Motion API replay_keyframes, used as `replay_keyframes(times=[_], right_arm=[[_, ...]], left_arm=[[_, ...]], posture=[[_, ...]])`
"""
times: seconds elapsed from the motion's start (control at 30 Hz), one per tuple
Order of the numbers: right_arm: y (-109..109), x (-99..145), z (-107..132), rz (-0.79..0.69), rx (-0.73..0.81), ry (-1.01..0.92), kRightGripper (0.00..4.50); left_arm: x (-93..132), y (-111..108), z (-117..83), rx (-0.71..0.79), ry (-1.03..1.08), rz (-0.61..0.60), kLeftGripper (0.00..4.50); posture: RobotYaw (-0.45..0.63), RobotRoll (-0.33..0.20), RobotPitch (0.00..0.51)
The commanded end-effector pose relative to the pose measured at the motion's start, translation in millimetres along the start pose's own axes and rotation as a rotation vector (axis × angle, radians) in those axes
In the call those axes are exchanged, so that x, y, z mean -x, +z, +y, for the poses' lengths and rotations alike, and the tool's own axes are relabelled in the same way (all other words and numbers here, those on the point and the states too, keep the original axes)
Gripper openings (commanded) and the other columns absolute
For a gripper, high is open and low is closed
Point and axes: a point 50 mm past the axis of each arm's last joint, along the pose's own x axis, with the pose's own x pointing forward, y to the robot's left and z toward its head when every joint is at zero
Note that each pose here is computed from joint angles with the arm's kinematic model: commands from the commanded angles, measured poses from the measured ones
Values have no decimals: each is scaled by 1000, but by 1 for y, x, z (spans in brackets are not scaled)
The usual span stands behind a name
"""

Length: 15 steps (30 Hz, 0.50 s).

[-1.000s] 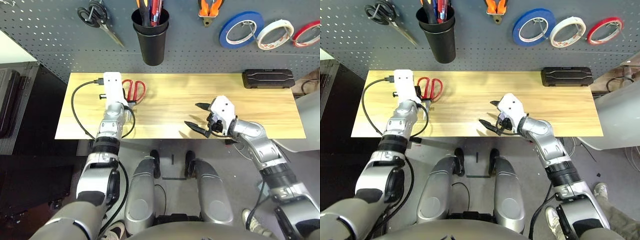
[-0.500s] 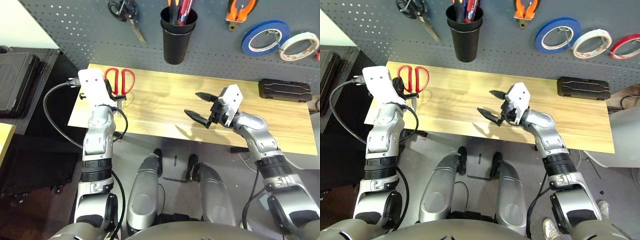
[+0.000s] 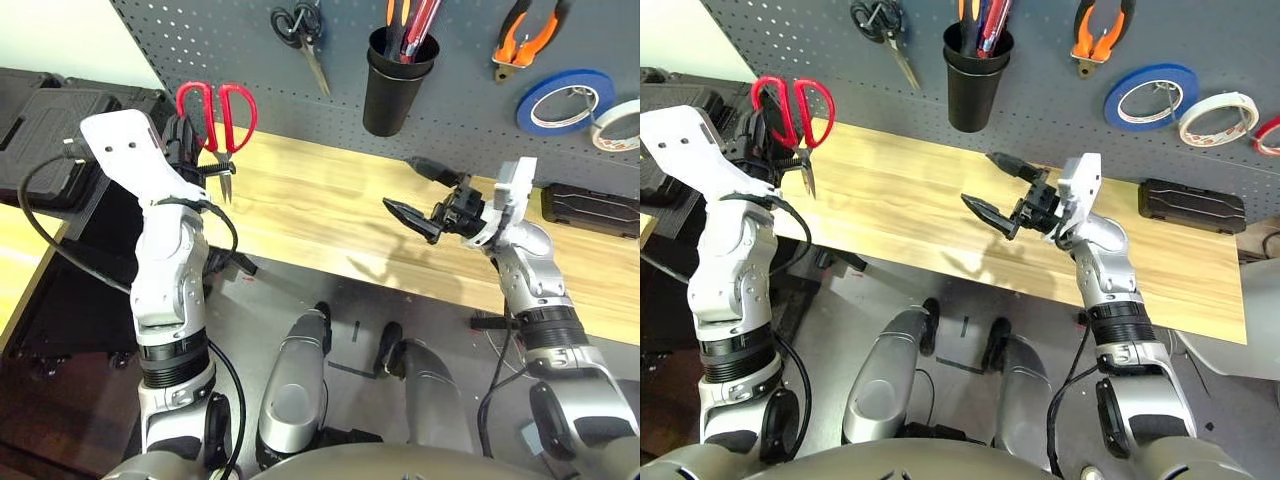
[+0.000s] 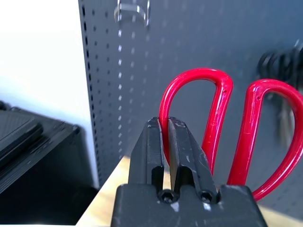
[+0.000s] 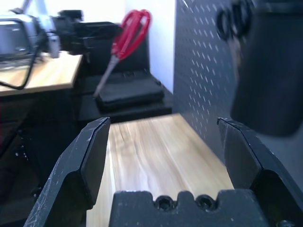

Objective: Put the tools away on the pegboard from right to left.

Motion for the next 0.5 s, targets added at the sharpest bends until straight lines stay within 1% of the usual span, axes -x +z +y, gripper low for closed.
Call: replay_keyframes(times=[0.03, 0.23, 0.37, 0.5], right_arm=[[6, 8, 0, -34, 55, -21, 4500], [19, 10, -2, -90, 146, -54, 4500], [27, 13, -8, -105, 196, -120, 4500], [31, 16, -13, -111, 231, -163, 4500]], left_arm=[[-3, 9, -4, 7, -31, -27, 22], [-15, 18, -11, 13, -79, -55, 22], [-25, 27, -23, 65, -136, -80, 22], [-31, 27, -32, 87, -176, -81, 22]], posture=[[387, 0, 229], [360, 0, 225], [339, 0, 223], [327, 0, 222]])
